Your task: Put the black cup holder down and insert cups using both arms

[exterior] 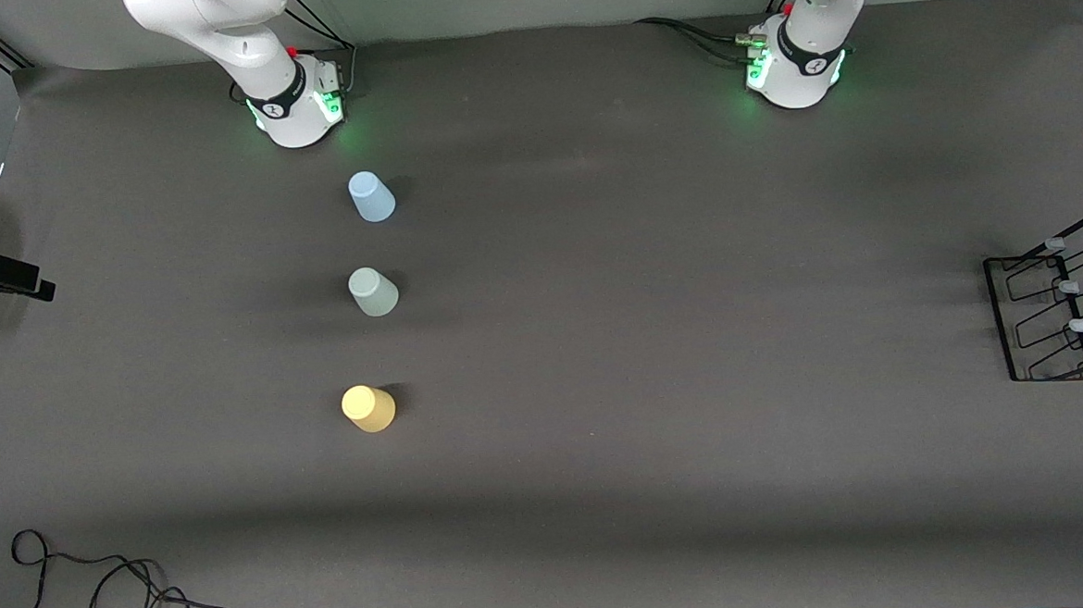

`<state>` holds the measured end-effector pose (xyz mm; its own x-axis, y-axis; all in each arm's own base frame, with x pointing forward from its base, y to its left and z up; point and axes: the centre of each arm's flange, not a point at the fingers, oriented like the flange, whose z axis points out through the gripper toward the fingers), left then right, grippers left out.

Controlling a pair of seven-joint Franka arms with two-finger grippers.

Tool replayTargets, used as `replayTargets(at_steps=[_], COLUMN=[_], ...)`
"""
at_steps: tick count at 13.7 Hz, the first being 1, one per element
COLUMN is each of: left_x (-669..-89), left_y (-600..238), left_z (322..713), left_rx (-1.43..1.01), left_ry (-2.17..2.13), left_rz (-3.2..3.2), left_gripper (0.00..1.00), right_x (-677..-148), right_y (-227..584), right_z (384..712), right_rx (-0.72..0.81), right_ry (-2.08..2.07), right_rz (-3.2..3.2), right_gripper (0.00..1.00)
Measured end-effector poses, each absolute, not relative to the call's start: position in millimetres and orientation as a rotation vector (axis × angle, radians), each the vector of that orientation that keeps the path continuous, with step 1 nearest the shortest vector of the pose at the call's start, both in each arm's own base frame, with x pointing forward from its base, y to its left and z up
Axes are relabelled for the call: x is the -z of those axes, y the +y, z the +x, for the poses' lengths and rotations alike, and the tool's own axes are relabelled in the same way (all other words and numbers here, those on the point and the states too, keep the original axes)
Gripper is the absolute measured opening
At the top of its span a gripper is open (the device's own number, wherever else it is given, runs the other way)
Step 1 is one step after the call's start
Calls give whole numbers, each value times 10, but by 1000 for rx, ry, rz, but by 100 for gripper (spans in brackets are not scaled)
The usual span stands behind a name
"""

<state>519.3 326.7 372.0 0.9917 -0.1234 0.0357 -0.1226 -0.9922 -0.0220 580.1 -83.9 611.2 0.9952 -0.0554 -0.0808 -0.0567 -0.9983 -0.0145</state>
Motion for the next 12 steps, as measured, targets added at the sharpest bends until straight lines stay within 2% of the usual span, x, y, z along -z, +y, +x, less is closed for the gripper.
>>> replayTargets(at_steps=[4, 7, 9, 11, 12], left_x=[-3435, -3415, -3419, -3419, -3421], left_y=[3274, 3279, 3293, 3319, 3325], left_z=[5270, 5276, 5269, 5253, 5250], left_rx=[69, 70, 71, 72, 73], left_ry=[187, 185, 180, 171, 168], left_rz=[-3125, -3127, -3127, -3128, -3128], left_gripper=[100, 95, 75, 48, 39], right_x=[-6111, -6111, -6111, -6111, -6110], right_y=[-844, -845, -845, -845, -845], right_z=[5801, 5801, 5801, 5801, 5801], right_rx=[-126, -126, -126, -126, -126], right_ry=[89, 89, 89, 89, 89], right_rz=[-3121, -3121, -3121, -3121, -3121], right_gripper=[100, 100, 100, 100, 100])
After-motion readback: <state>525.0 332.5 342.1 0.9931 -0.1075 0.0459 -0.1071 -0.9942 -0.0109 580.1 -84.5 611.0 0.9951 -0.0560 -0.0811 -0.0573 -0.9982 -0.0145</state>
